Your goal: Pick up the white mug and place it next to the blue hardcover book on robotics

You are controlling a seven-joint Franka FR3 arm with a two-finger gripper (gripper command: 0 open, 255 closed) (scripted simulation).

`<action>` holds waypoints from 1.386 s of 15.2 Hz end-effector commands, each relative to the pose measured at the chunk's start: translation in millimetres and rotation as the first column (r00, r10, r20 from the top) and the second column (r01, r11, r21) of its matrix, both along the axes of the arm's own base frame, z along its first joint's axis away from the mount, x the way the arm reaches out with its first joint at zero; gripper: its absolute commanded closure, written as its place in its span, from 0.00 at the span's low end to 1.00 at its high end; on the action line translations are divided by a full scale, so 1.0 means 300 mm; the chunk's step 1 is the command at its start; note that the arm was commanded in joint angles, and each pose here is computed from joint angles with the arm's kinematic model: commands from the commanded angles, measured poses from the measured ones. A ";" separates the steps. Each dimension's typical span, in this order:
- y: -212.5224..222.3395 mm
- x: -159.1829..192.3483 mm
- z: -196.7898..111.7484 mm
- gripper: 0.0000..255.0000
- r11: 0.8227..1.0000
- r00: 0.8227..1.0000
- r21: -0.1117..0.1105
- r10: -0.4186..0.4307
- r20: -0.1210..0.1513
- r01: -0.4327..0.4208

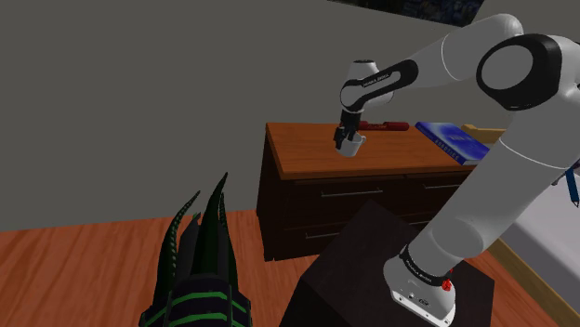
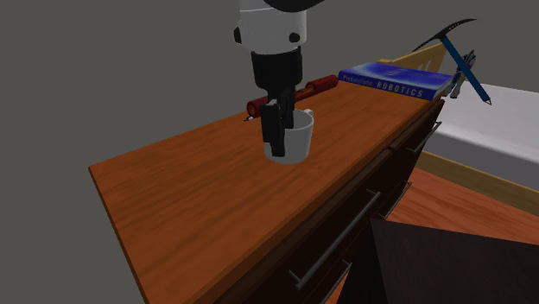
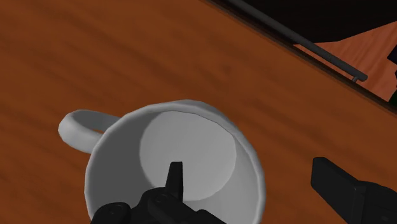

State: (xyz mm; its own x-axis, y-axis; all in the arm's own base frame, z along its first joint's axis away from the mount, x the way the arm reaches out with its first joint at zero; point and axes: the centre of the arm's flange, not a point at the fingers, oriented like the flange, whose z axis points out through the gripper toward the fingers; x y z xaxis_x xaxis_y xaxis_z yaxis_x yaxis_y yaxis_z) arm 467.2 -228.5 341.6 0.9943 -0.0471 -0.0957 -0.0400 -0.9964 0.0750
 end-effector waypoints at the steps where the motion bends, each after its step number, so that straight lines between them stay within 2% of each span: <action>1: 0.003 -0.003 -0.021 0.00 1.000 1.000 0.000 0.000 0.001 0.000; 8: 0.003 -0.003 -0.021 0.00 1.000 1.000 0.000 0.000 0.001 0.000; 9: 0.003 -0.003 -0.021 1.00 1.000 1.000 0.000 0.000 0.001 0.000; 18: 0.003 -0.003 -0.021 1.00 1.000 1.000 0.000 0.000 0.001 0.000; 21: 0.003 -0.003 0.032 1.00 1.000 1.000 0.000 0.000 0.001 0.000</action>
State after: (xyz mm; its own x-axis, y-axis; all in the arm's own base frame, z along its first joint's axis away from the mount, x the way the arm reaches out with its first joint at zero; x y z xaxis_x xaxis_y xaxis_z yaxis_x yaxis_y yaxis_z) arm 466.1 -227.5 346.0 0.9944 -0.0470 -0.0949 -0.0399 -0.9964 0.0751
